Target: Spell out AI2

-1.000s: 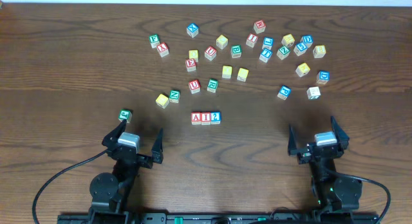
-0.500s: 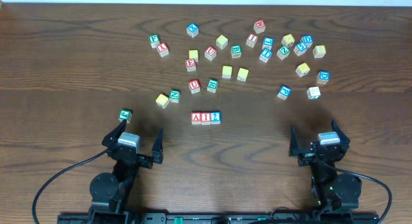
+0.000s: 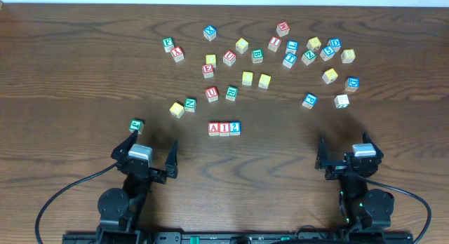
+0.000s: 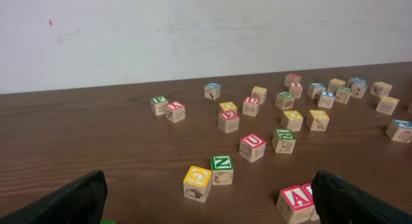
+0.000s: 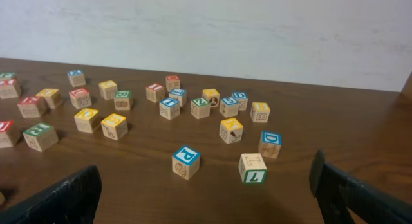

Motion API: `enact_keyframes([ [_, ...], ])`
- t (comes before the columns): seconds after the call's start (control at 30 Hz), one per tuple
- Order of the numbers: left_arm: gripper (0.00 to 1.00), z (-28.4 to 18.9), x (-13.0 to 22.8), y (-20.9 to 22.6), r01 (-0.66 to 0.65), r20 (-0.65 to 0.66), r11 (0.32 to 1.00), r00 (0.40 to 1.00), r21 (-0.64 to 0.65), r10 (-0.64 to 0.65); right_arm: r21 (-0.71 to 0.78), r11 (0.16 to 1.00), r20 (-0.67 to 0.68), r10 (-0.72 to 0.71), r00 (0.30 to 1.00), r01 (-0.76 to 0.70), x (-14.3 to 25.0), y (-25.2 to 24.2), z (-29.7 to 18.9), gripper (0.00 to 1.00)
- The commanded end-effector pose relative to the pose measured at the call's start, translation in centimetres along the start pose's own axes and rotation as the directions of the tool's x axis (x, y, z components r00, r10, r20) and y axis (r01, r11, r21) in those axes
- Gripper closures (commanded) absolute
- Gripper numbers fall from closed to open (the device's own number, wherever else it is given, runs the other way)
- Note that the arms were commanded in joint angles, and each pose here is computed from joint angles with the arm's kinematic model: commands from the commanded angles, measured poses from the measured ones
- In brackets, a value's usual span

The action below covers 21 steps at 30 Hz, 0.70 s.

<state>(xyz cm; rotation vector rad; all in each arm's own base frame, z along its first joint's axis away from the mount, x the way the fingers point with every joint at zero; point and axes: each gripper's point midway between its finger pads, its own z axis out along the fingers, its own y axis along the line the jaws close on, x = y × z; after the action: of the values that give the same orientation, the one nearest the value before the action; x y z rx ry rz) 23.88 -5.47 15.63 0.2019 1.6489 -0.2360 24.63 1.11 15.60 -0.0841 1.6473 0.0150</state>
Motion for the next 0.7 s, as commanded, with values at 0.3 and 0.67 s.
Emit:
enact_keyframes([
  [0.3, 0.01, 0.01, 1.49, 0.02, 0.018, -0.050, 1.000, 0.999, 0.001, -0.018, 0.017, 1.000, 0.004, 0.023, 1.000, -0.023, -0.05, -0.37, -0.05, 0.01],
  [0.67, 0.01, 0.01, 1.49, 0.02, 0.018, -0.050, 1.000, 0.999, 0.001, -0.018, 0.017, 1.000, 0.004, 0.023, 1.000, -0.023, -0.05, -0.37, -0.05, 0.01],
])
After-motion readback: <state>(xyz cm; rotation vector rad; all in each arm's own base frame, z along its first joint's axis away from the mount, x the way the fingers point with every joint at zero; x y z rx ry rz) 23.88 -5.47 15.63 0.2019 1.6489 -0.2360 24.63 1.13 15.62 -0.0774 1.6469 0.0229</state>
